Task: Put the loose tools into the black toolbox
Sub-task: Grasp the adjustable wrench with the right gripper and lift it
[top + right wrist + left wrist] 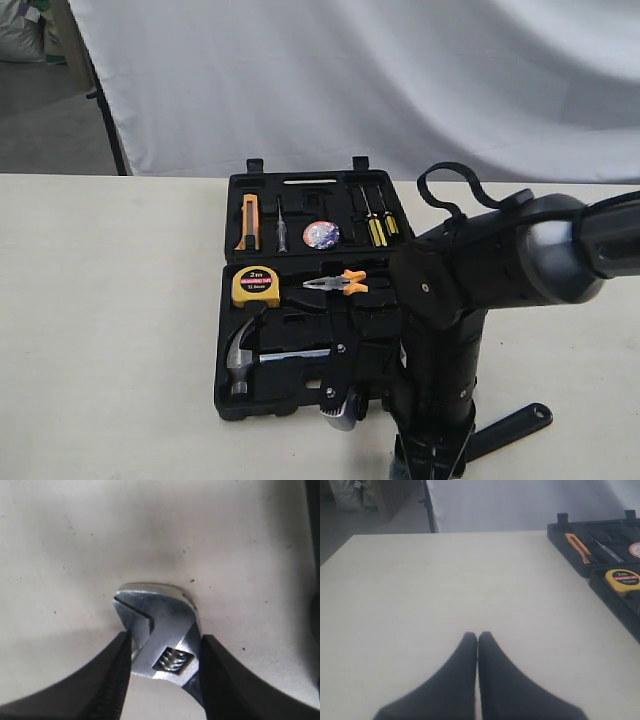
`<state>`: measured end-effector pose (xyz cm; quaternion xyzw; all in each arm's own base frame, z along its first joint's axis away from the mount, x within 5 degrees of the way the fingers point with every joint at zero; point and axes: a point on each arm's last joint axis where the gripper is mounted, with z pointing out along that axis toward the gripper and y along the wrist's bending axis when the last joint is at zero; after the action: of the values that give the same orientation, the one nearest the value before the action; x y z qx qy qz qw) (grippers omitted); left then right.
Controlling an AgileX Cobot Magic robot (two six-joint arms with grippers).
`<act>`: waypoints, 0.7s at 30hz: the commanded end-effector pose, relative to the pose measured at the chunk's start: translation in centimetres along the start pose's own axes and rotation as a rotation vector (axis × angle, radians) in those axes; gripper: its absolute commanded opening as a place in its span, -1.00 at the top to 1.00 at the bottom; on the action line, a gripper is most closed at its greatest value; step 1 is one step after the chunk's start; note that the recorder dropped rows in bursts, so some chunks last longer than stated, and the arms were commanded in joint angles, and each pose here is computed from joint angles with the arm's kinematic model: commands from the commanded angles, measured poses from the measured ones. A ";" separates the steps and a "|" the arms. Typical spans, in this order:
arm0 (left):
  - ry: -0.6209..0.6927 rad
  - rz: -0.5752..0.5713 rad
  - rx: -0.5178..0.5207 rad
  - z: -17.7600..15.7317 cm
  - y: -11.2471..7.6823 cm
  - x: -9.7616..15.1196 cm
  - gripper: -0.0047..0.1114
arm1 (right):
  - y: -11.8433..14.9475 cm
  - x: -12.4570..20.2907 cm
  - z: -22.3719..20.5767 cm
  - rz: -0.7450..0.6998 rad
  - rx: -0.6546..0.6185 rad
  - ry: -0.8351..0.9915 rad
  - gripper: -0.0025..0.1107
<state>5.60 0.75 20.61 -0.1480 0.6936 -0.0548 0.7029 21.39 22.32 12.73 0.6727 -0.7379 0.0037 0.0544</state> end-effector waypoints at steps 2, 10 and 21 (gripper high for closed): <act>-0.020 0.000 -0.021 0.0 0.1 -0.2 0.91 | 0.4 0.0 0.8 0.016 -0.037 0.007 0.95; -0.020 0.000 -0.021 0.0 0.1 -0.2 0.91 | 0.6 -0.2 -0.5 0.038 -0.027 -0.050 0.95; -0.020 0.000 -0.021 0.0 0.1 -0.2 0.91 | 1.0 -0.9 -2.6 0.228 -0.022 -0.210 0.66</act>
<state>5.60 0.75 20.61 -0.1480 0.6936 -0.0548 0.7029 20.73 23.53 15.00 0.6048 -0.7933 -0.0683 -0.0125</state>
